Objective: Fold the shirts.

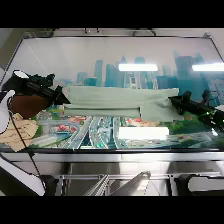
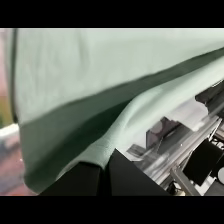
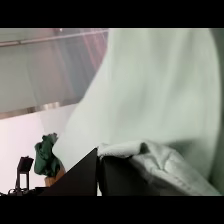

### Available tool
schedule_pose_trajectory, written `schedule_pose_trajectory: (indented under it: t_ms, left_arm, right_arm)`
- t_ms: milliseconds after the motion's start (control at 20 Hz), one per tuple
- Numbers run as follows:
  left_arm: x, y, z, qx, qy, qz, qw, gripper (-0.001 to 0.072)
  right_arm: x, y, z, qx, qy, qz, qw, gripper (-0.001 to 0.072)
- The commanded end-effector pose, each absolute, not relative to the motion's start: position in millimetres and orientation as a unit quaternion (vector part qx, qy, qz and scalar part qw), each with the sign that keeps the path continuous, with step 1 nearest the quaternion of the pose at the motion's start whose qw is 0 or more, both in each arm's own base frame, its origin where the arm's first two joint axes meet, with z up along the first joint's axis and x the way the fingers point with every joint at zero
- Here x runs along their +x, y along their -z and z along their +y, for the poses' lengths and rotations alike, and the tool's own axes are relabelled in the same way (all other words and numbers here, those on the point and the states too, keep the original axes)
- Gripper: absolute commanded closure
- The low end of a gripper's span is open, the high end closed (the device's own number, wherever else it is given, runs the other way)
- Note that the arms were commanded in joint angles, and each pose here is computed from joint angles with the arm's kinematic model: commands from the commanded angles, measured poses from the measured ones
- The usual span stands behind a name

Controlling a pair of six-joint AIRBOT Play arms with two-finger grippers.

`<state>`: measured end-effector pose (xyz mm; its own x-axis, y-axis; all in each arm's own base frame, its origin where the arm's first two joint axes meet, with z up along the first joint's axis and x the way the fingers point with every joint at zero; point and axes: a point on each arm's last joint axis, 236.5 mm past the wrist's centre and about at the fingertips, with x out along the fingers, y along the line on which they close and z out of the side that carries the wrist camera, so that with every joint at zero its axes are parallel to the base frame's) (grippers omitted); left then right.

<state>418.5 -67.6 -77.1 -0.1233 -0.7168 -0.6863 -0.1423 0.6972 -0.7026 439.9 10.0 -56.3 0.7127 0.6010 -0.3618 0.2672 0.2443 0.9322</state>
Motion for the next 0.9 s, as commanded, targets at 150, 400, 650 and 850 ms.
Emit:
schedule_pose_trajectory:
  t_ms: [150, 400, 650, 850]
  left_arm:
    - [467.9, 90.9, -88.0, -0.301, 0.278, 0.695, 0.591, 0.0683]
    - [483.1, 85.1, -96.7, -0.275, 0.298, 0.688, 0.602, 0.0449]
    - [490.4, 51.8, -66.5, -0.294, 0.273, 0.670, 0.625, -0.0004]
    - [496.2, 19.5, -69.1, -0.312, 0.280, 0.637, 0.647, 0.0136]
  right_arm:
    - [504.2, 62.1, -8.0, 0.586, -0.132, 0.328, 0.729, 0.0687]
    - [487.6, 81.2, -5.3, 0.547, -0.131, 0.373, 0.737, 0.0337]
    - [462.4, 48.5, -41.6, 0.499, -0.150, 0.373, 0.768, 0.0338]
    - [439.3, 66.0, -83.2, 0.445, -0.074, 0.444, 0.774, 0.0055]
